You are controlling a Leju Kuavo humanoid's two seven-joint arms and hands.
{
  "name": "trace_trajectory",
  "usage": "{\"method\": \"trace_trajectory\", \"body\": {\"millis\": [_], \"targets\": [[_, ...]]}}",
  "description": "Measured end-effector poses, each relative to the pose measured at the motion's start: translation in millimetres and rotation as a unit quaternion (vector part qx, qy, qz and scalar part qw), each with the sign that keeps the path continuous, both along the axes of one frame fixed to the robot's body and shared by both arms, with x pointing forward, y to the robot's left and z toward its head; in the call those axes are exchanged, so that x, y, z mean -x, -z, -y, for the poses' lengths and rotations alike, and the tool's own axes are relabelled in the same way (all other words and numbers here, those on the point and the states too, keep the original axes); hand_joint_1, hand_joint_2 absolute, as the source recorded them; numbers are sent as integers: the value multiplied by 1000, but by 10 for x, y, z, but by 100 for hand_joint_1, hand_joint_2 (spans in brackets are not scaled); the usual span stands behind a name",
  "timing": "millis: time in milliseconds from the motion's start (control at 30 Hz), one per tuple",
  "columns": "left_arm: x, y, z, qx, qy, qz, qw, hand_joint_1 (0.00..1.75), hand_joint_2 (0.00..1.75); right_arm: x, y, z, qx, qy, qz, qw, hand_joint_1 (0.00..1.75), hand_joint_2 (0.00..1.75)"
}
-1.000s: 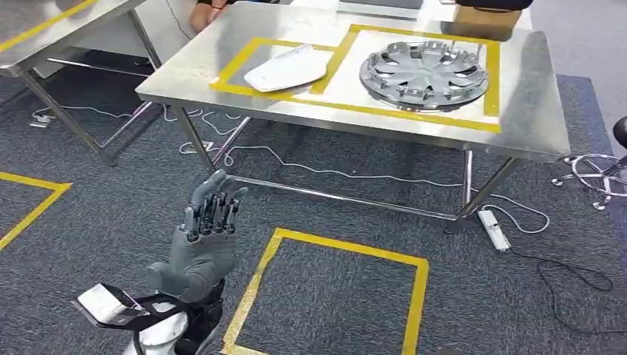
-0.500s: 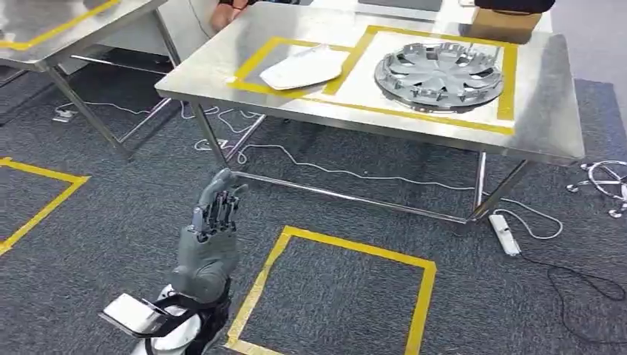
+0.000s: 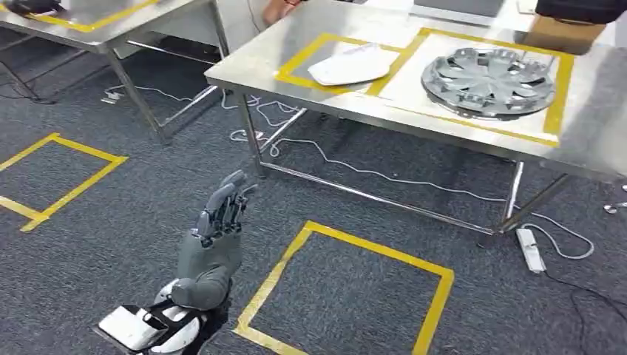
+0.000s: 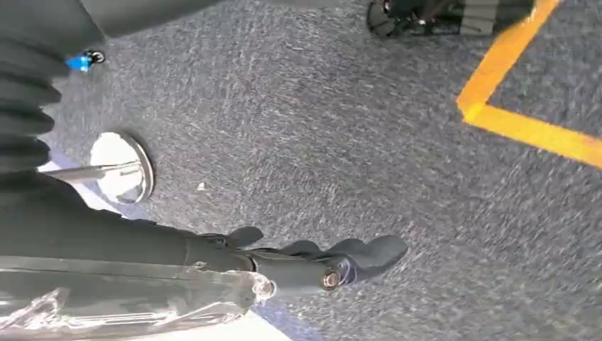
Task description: Take the parts from the cabinet and place them on the table.
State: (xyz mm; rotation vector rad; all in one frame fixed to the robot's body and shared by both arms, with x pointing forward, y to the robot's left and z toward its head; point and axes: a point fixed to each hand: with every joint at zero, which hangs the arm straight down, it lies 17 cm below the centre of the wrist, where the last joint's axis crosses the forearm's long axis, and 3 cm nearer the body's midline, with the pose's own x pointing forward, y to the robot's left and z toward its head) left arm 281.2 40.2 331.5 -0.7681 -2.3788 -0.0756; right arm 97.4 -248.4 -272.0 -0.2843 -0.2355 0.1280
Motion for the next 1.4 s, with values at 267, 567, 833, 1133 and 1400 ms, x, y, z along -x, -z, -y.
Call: {"method": "trace_trajectory", "body": {"millis": [267,567,833,1133,1400], "targets": [[19,17,7,-5,-2,1,1000,0,0,38,7,-4,-1,-2,-3,1000,0,175],[46,22,23,-8,0,2,1000,0,0,26,-2,37,12,1,-6,1000,0,175],[48,41,12,-12,-2,3,1000,0,0,51,0,75,21,4,-13,1000,0,175],[56,18,19,-15,-2,8,1000,0,0,-6,-6,53,15,2,-9,1000,0,175],[63,15,27,-15,-1,9,1000,0,0,51,4,45,13,1,-13,1000,0,175]]}}
